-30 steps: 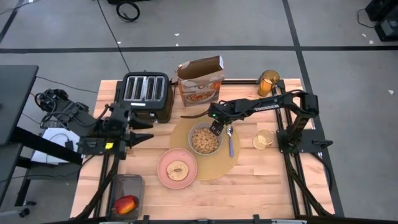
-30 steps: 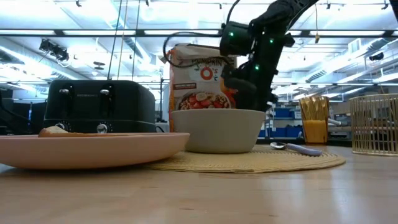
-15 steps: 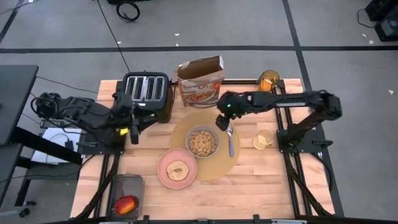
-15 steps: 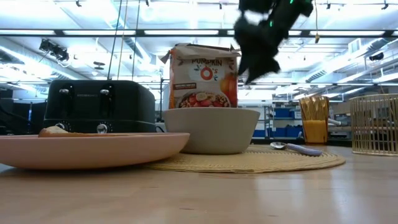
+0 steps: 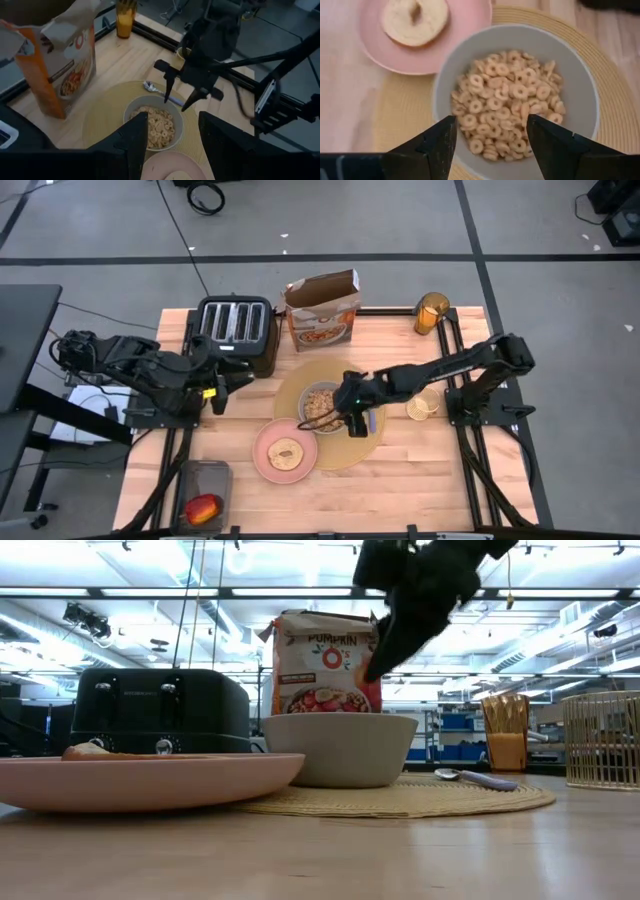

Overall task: Arrange a breakfast setting
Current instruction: Adjust the gray bowl on the brown table mat, then put the orange cup of grain rice on the brown table mat to the top right of the gray bowl

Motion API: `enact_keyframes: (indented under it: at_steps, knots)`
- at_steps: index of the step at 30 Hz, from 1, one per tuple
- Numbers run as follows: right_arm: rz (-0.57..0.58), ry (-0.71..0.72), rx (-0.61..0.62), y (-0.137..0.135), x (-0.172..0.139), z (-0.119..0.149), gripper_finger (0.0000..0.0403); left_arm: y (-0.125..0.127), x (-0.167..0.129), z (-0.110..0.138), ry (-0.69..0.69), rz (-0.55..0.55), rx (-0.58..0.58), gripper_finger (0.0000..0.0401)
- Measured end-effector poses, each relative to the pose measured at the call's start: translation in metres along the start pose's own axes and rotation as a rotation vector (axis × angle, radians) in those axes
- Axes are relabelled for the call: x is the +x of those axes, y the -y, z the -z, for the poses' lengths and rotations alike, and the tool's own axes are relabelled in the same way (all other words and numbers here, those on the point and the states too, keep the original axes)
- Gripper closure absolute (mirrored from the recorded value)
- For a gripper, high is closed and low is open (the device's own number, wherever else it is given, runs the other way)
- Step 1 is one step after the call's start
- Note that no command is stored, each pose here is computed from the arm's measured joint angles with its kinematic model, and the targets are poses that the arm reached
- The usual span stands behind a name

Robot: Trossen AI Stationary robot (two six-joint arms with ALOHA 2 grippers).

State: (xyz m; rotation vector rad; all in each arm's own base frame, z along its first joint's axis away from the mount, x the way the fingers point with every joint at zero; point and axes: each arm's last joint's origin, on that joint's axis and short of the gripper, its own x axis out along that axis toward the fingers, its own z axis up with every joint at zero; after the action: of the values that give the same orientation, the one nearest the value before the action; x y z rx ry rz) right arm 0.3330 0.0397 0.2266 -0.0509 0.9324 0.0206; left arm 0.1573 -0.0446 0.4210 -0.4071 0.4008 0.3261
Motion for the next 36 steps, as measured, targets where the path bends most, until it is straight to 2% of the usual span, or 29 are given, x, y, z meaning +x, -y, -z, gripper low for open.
enact_keyframes:
  at_steps: [3,10,13,18,25,29,32,36]
  knots:
    - [-0.014,-0.042,-0.052,-0.007,0.012,0.004,0.0158,0.000,0.000,0.001,-0.007,-0.005,-0.004,0.0220]
    - [-0.199,-0.064,-0.162,-0.019,0.018,0.008,0.0158,0.000,0.000,0.001,-0.008,0.000,-0.010,0.0220]
    - [-0.210,-0.111,-0.200,-0.020,0.025,0.013,0.0158,0.002,-0.001,0.002,-0.011,0.009,-0.016,0.0220]
    - [-0.241,-0.196,-0.190,-0.017,0.036,0.022,0.0158,0.005,-0.003,0.004,-0.020,0.031,-0.022,0.0220]
    - [-0.232,-0.275,-0.162,-0.015,0.031,0.029,0.0158,0.006,-0.004,0.005,-0.025,0.042,-0.027,0.0220]
    - [-0.212,-0.264,-0.127,-0.014,0.024,0.026,0.0158,0.006,-0.004,0.005,-0.023,0.038,-0.023,0.0220]
    - [-0.153,-0.230,-0.091,-0.010,0.007,0.012,0.0158,0.006,-0.004,0.005,-0.019,0.032,-0.022,0.0220]
    - [-0.026,-0.170,0.010,0.008,-0.035,-0.001,0.0158,0.006,-0.004,0.005,-0.014,0.025,-0.022,0.0220]
